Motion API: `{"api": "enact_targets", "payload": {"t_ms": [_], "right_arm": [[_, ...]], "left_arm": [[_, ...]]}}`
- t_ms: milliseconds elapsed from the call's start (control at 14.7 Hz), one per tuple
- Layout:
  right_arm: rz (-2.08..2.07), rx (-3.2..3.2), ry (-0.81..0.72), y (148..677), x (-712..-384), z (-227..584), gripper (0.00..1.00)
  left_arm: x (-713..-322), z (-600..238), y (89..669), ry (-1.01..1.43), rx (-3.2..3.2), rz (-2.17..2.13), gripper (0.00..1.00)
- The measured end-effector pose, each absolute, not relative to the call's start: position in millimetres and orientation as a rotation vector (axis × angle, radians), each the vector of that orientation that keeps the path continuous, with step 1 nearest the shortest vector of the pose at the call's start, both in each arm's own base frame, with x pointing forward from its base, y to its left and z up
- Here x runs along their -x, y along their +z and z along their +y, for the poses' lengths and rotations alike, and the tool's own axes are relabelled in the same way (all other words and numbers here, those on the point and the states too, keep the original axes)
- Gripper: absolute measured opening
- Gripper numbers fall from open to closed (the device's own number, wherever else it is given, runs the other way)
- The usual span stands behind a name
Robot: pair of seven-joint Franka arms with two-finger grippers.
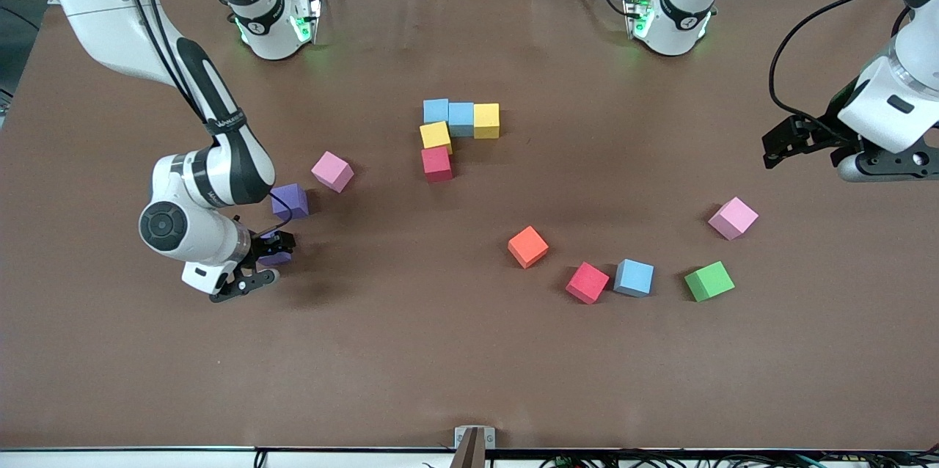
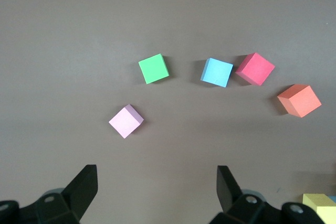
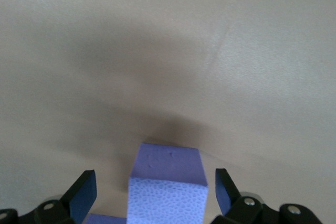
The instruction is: Arrange 11 blocks into digit 3
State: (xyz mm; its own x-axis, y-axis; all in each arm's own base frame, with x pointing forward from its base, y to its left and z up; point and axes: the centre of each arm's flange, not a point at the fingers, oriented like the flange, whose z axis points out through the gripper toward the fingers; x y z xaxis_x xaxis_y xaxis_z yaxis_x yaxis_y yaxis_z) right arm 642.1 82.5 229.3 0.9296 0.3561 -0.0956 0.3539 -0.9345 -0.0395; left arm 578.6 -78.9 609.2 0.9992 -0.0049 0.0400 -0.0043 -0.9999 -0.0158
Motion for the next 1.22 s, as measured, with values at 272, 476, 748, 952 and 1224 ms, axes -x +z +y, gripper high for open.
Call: {"api": "enact_targets", "payload": {"t_ms": [272, 476, 748, 952, 1224], "right_arm": [[-0.553, 3.062, 0.183, 222.6, -638.2, 68.8, 1.0], [-0.554, 3.061, 0.178, 211.9, -631.1, 68.9, 1.0], [-0.558, 3.06, 0.157, 194.2, -618.9, 69.3, 0.94], [-0.563, 3.058, 0.16, 194.0, -618.0, 71.2, 0.66], [-0.612, 3.045, 0.176, 219.4, -626.8, 93.9, 0.62]], "left_arm": [[-581.8, -78.1, 609.2, -0.066, 3.127, 0.003, 1.0], [-582.0, -77.7, 610.0, -0.068, 3.127, 0.002, 1.0], [-582.7, -76.4, 609.0, -0.066, 3.126, -0.002, 1.0], [-593.1, -77.5, 599.4, -0.096, 3.128, -0.002, 1.0], [-606.7, -79.5, 582.7, -0.113, 3.128, -0.002, 1.0]]}}
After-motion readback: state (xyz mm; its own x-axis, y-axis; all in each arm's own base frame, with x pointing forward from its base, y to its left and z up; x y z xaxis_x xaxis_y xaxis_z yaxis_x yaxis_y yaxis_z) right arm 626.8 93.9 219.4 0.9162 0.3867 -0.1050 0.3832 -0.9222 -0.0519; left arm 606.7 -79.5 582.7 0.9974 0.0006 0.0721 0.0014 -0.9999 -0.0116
